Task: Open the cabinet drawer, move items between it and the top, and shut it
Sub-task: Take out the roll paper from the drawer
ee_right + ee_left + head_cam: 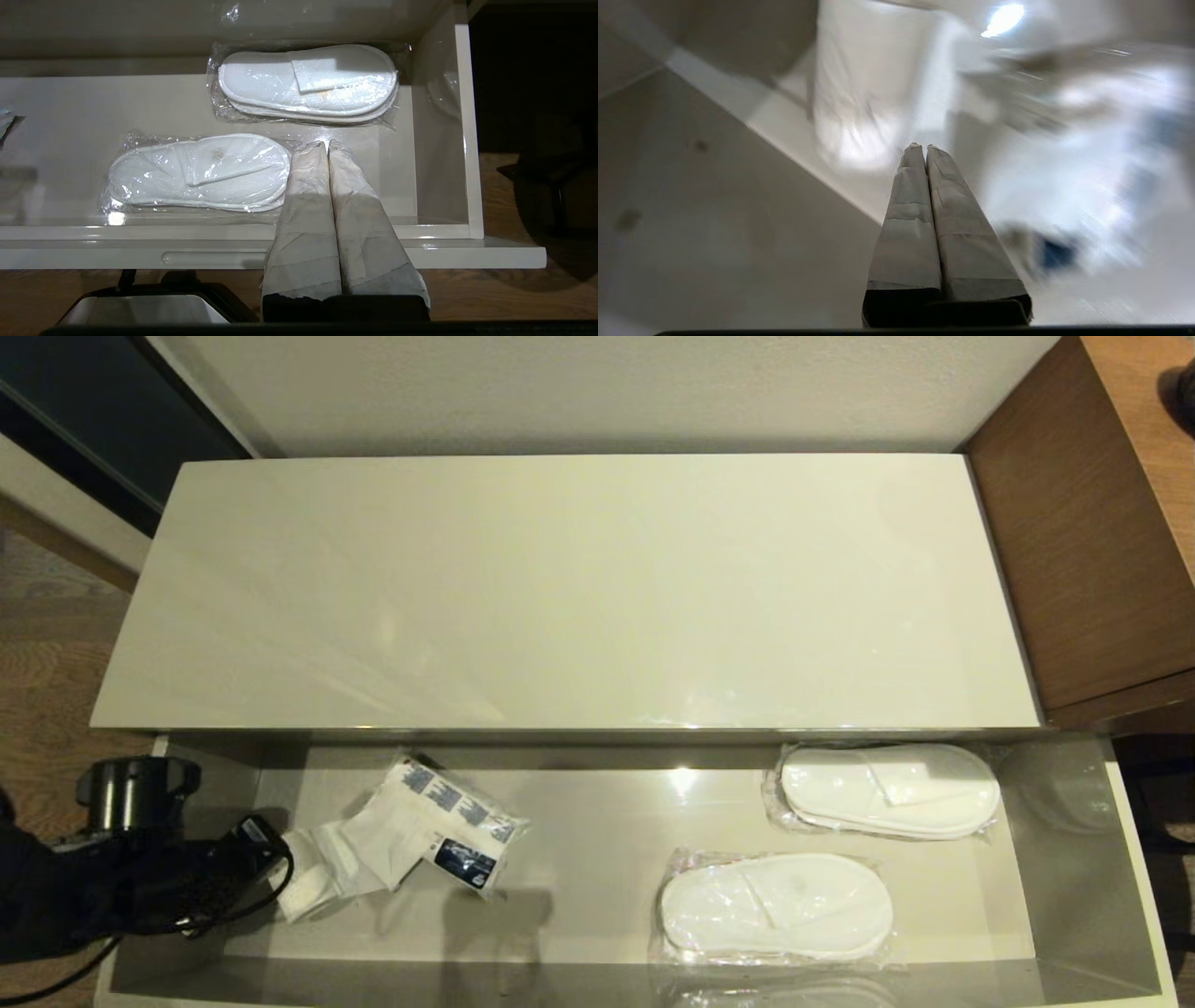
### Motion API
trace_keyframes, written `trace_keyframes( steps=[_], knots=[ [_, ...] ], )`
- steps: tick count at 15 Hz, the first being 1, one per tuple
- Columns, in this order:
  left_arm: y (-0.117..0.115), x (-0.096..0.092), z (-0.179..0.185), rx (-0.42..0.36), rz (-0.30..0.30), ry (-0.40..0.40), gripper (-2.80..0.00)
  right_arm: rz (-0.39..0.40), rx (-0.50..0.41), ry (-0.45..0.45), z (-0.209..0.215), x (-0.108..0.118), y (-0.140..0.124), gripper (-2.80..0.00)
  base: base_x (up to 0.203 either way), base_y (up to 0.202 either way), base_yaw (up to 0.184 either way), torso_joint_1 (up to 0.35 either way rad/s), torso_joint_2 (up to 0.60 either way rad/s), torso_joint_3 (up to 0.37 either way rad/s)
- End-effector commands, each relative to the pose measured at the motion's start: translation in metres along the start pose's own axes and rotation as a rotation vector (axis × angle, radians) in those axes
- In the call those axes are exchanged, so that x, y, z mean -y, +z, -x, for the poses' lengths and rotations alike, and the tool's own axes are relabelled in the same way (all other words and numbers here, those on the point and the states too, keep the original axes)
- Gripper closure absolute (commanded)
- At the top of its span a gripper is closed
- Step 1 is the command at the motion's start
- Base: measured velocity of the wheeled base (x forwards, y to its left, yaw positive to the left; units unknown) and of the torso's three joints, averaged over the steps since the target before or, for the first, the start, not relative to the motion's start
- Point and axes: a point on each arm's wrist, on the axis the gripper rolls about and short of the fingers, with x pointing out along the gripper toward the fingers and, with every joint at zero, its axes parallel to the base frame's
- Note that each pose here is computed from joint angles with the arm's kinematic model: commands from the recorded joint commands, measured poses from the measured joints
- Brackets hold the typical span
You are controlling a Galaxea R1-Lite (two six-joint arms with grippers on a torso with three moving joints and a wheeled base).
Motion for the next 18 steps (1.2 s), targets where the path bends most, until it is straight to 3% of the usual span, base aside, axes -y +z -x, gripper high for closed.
trace_keyframes(
  steps=[1, 6, 10, 14, 18],
  knots=[
    [0.008, 0.015, 0.065, 0.105, -0.015, -0.104, 0.0, 0.001, -0.001, 0.0, 0.0, 0.0, 0.0, 0.0, 0.0, 0.0, 0.0, 0.0, 0.0, 0.0],
    [-0.007, 0.014, 0.144, 0.089, -0.038, -0.162, 0.0, 0.001, -0.002, 0.0, 0.0, 0.0, 0.0, 0.0, 0.0, 0.0, 0.0, 0.0, 0.0, 0.0],
    [-0.002, 0.024, 0.19, 0.113, -0.104, -0.196, 0.0, 0.001, 0.0, 0.0, 0.0, 0.0, 0.0, 0.0, 0.0, 0.0, 0.0, 0.0, 0.0, 0.0],
    [0.004, 0.034, 0.205, 0.108, -0.133, -0.275, 0.0, 0.001, -0.002, 0.0, 0.0, 0.0, 0.0, 0.0, 0.0, 0.0, 0.0, 0.0, 0.0, 0.0],
    [0.025, 0.054, 0.194, 0.101, -0.259, -0.307, 0.0, 0.001, -0.003, 0.0, 0.0, 0.0, 0.0, 0.0, 0.0, 0.0, 0.0, 0.0, 0.0, 0.0]
  ],
)
